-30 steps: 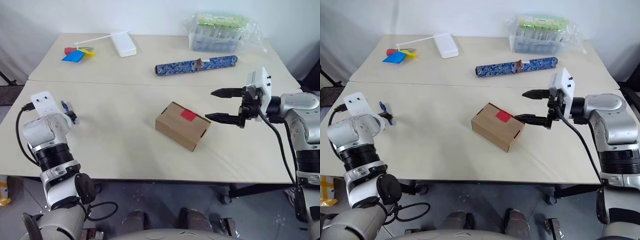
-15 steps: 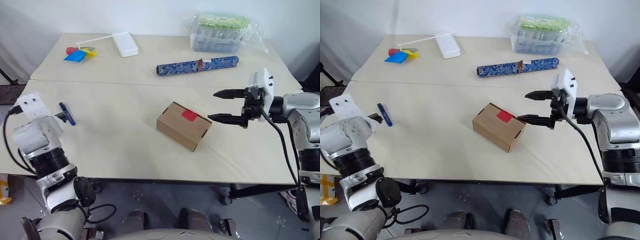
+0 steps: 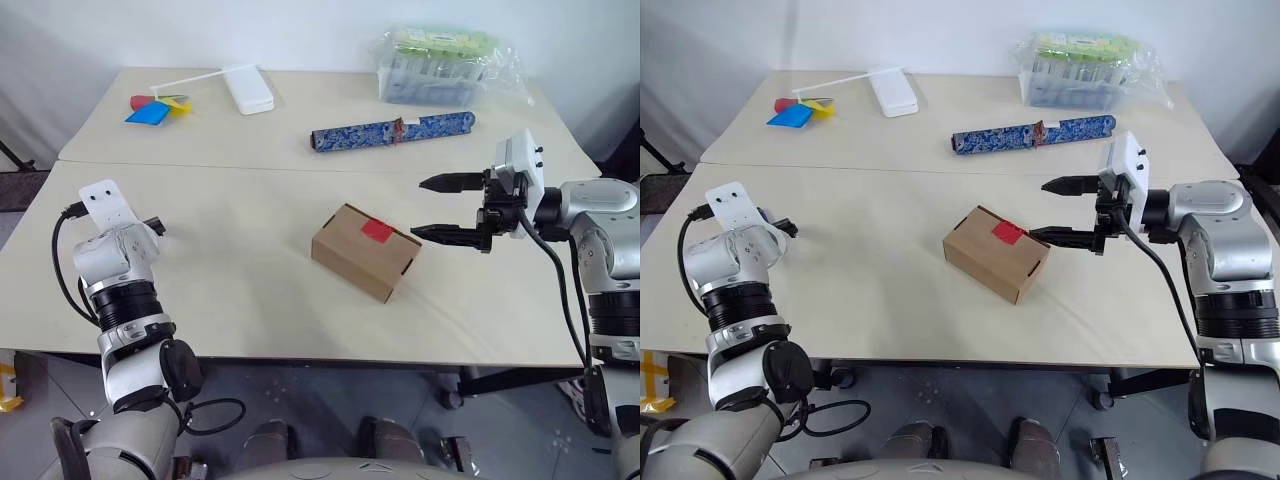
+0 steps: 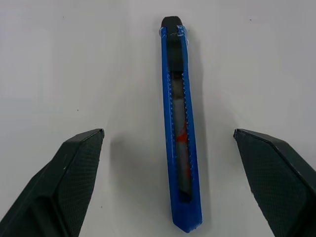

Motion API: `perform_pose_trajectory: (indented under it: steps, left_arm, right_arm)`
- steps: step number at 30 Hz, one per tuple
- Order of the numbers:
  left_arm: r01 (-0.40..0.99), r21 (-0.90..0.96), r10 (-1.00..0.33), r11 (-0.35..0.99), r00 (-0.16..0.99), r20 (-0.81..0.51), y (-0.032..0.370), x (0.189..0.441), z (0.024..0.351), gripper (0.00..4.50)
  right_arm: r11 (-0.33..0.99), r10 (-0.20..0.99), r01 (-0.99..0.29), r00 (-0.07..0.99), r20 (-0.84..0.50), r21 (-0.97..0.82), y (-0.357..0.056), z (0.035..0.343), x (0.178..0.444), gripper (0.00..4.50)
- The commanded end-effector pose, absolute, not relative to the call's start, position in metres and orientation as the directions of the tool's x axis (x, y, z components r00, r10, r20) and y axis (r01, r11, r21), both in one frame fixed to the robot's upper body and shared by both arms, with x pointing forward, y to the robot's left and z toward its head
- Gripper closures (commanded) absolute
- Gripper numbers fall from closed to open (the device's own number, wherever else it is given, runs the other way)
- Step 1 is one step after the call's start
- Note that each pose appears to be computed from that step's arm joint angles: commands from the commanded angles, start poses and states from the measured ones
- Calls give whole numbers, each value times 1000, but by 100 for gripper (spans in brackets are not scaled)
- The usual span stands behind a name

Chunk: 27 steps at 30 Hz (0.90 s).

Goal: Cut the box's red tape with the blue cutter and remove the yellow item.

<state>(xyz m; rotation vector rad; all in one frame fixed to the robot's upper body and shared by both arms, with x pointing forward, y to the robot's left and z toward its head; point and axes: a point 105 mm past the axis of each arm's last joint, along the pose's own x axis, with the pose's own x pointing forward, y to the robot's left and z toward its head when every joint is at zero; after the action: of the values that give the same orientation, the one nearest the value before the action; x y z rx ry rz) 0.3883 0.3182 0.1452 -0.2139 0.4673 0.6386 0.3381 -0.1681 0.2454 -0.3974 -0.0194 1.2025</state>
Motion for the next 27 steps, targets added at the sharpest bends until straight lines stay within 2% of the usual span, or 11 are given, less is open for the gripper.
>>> perform_pose_trajectory:
  steps: [1, 12, 16, 23, 27]
  left_arm:
    - [-632, -46, 508, 774, 662, -550, 314, 382, 130, 3]
    - [-613, -7, 468, 790, 610, -639, 296, 369, 113, 3]
    - [-644, 29, 524, 765, 594, -611, 308, 365, 117, 83]
    - [-658, 32, 544, 752, 594, -593, 320, 364, 123, 300]
    - [-669, 35, 558, 743, 589, -585, 329, 360, 125, 407]
  right_arm:
    - [304, 903, -885, 385, -189, -352, -172, 255, 335, 0]
    - [311, 901, -883, 392, -185, -353, -170, 254, 337, 0]
    - [313, 901, -881, 394, -184, -354, -169, 254, 337, 0]
    - [324, 897, -876, 405, -179, -356, -170, 254, 337, 0]
    - [332, 892, -872, 414, -180, -360, -172, 255, 336, 0]
